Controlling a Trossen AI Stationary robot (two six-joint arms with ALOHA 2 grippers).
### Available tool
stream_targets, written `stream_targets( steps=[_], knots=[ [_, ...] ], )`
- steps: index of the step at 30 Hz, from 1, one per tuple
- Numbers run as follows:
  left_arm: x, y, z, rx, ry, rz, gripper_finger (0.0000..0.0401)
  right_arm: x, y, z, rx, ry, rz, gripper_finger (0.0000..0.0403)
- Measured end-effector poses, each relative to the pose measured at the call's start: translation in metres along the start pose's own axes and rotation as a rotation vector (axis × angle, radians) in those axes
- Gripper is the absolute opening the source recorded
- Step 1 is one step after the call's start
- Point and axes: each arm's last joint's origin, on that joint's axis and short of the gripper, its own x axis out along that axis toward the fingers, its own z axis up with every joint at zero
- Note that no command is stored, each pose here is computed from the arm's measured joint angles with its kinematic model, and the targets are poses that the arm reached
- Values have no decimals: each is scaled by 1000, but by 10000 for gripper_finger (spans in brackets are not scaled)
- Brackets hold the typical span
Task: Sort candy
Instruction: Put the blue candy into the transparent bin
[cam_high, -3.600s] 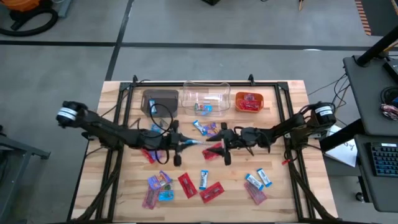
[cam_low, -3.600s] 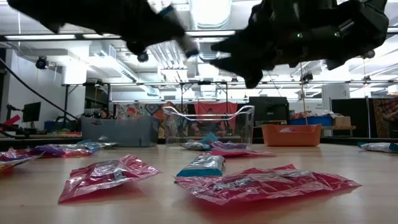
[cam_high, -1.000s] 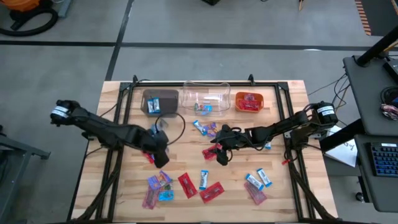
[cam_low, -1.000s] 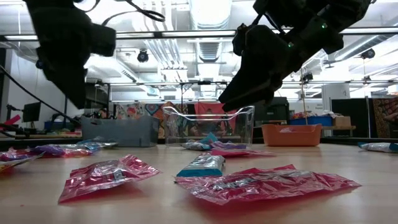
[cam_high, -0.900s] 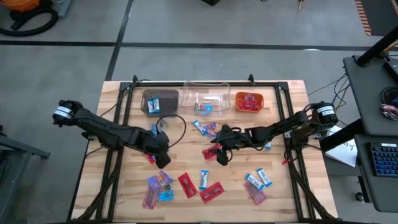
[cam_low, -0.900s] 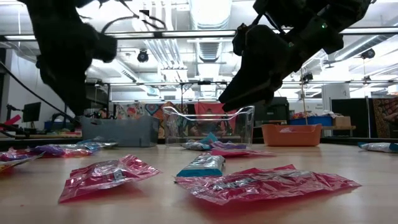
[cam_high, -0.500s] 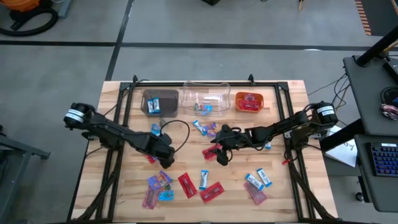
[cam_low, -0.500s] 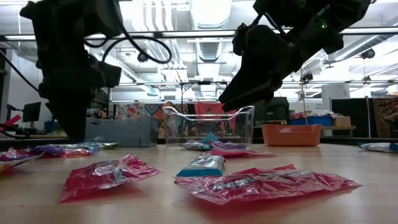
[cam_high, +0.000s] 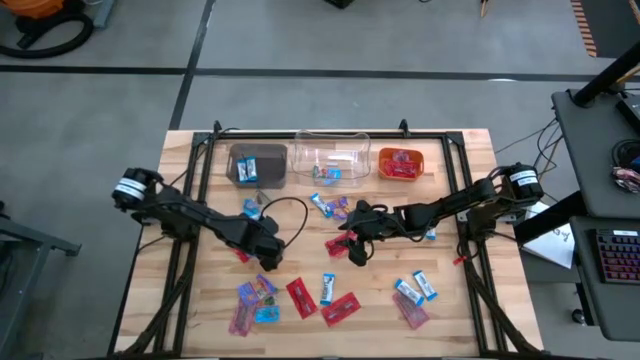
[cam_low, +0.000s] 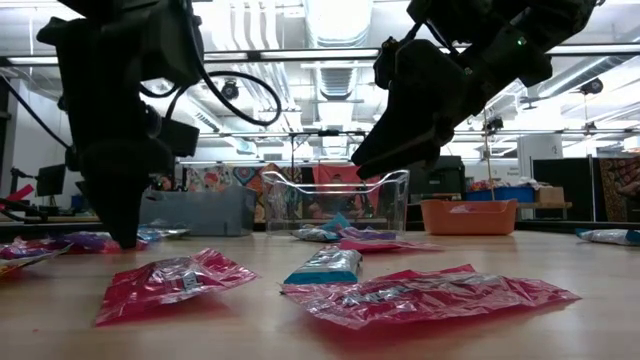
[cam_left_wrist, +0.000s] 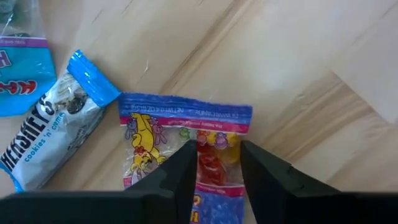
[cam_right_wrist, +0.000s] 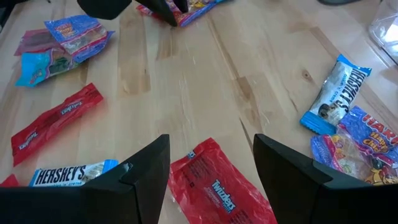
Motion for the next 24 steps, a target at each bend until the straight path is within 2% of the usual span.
stream_targets(
  steps=[10,18,24],
  knots=[
    [-2,0,1,-3,-8,-13,7,0,0,0,1,2,0,219],
    [-19,4,3,20,-55,-76,0,0,0,-1,-1,5,3,219],
    [-47,13,6,63,-160,-161,0,-7,3,4,34,8,85,219]
  ],
)
